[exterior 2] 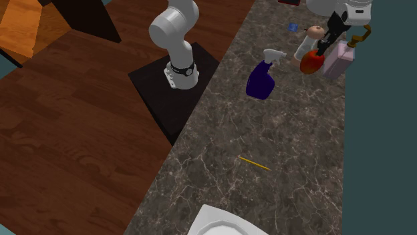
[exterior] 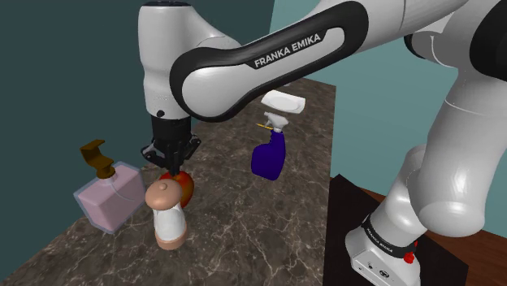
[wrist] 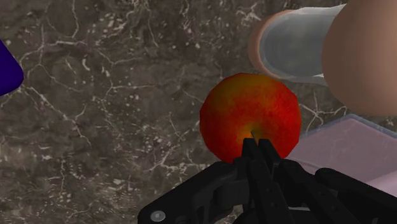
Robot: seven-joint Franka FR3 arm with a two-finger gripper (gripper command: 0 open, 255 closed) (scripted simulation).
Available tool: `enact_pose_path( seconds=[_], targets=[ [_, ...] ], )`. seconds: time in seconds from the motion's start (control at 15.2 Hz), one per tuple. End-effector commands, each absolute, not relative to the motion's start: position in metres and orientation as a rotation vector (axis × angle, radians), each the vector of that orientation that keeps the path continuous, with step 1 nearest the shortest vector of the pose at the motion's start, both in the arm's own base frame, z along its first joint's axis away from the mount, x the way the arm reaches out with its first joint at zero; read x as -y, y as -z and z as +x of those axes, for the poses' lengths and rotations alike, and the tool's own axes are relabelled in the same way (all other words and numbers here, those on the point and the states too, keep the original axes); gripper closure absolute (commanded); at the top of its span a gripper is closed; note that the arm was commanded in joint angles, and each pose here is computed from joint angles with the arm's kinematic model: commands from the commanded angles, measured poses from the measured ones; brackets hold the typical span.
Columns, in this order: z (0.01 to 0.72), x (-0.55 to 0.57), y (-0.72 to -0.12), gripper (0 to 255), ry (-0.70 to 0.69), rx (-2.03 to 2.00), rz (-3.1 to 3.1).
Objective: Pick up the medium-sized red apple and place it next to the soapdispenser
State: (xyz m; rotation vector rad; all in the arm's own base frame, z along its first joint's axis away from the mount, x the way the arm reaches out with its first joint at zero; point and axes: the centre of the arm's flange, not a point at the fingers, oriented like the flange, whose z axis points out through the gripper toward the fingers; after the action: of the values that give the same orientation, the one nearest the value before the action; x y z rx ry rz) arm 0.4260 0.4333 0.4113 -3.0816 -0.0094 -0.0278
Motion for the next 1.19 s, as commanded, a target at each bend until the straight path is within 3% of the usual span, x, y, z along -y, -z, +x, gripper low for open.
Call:
enact_pose_path(
  seconds=[0.0,0.13,0.2,1.12],
  targets=[
    [0.426,-0.433,-0.411,255,0.028,0.009,-3.081],
    [0.426,-0.433,-0.411,255,0.028,0.009,-3.081],
    [0.426,-0.433,-0.411,0,0.028,0.009,-3.081],
    [0.425,-0.43,-0.461,0,0.028,0.009,-3.081]
  ],
)
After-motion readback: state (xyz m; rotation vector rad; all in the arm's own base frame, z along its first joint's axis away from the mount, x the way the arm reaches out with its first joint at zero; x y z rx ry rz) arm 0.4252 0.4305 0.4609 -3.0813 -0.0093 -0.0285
